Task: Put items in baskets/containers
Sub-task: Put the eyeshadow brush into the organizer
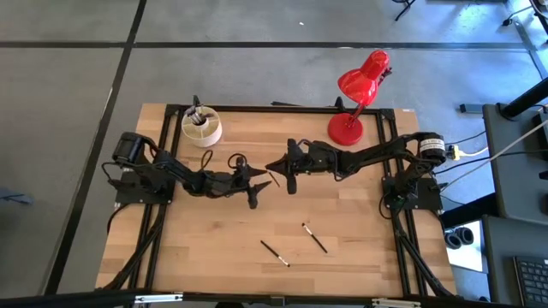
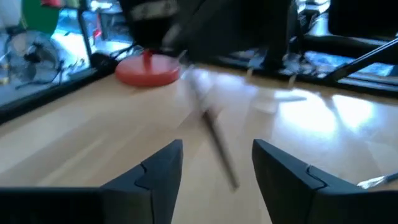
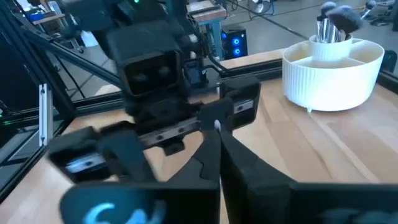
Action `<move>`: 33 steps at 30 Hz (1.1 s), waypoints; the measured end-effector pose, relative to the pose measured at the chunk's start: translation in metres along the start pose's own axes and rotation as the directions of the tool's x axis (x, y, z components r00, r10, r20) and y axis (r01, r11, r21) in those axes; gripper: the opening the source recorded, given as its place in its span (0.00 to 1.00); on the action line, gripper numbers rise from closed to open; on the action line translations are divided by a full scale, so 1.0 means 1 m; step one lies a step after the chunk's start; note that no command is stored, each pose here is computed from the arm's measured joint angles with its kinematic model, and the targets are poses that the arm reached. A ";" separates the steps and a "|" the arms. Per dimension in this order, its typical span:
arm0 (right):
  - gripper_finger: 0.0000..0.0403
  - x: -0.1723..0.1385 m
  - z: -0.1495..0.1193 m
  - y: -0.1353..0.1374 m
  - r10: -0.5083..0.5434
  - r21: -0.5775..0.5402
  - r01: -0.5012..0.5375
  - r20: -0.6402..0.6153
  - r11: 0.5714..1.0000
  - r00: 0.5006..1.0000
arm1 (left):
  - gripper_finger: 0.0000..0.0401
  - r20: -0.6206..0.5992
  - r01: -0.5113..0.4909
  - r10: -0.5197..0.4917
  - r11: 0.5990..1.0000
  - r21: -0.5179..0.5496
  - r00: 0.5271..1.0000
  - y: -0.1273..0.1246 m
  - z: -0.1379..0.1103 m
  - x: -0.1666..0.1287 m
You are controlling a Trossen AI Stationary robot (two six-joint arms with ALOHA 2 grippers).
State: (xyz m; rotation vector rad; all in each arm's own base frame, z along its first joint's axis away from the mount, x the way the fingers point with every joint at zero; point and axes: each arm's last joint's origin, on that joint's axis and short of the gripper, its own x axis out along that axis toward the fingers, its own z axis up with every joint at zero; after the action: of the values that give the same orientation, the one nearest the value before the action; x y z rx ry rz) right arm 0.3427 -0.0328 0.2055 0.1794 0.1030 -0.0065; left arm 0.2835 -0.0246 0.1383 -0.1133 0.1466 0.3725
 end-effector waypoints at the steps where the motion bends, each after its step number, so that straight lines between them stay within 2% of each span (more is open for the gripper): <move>1: 0.00 0.000 0.000 0.001 0.002 -0.005 -0.002 0.000 1.000 1.000 | 0.48 0.010 0.010 -0.011 1.000 0.009 1.000 -0.002 0.003 0.002; 5: 0.00 0.000 0.000 0.003 0.009 -0.021 -0.009 -0.001 1.000 1.000 | 0.48 0.032 0.015 -0.016 0.999 0.029 0.999 -0.007 0.009 0.007; 9: 0.00 0.000 -0.001 0.005 0.017 -0.026 -0.017 -0.004 1.000 1.000 | 0.44 0.045 -0.054 0.053 0.998 0.021 0.998 -0.005 0.011 0.007; 13: 0.00 0.001 -0.001 0.008 0.030 -0.035 -0.030 -0.006 0.999 1.000 | 0.31 0.049 -0.082 0.081 0.996 0.019 0.996 -0.004 0.011 0.007; 18: 0.01 0.001 -0.003 0.009 0.037 -0.004 -0.037 -0.019 0.999 0.999 | 0.08 0.043 -0.054 0.052 0.997 0.049 0.998 -0.005 0.010 0.007; 21: 0.05 0.000 -0.006 0.008 0.027 0.006 -0.027 -0.054 1.000 0.998 | 0.04 0.014 -0.080 0.079 0.993 0.088 0.997 -0.003 0.009 0.006; 24: 0.13 0.000 -0.010 0.006 -0.037 0.007 0.037 -0.093 0.999 0.995 | 0.06 -0.022 -0.174 0.178 0.976 0.133 0.984 0.001 0.015 0.000; 29: 0.25 -0.002 -0.018 -0.002 -0.220 -0.020 0.220 -0.158 0.975 0.963 | 0.06 -0.054 -0.377 0.399 0.896 0.233 0.915 0.027 0.045 -0.022; 31: 0.28 -0.004 -0.023 -0.008 -0.275 -0.044 0.272 -0.203 0.961 0.940 | 0.05 -0.064 -0.418 0.441 0.881 0.221 0.895 0.045 0.062 -0.033; 33: 0.29 -0.006 -0.027 -0.013 -0.312 -0.058 0.307 -0.249 0.950 0.917 | 0.04 -0.065 -0.450 0.464 0.879 0.158 0.883 0.066 0.079 -0.045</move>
State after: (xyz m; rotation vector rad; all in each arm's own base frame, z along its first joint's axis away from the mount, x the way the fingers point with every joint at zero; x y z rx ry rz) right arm 0.3340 -0.0406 0.1774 0.1434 0.3888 -0.3002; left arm 0.2276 0.0311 0.2174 0.0442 0.3016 0.8312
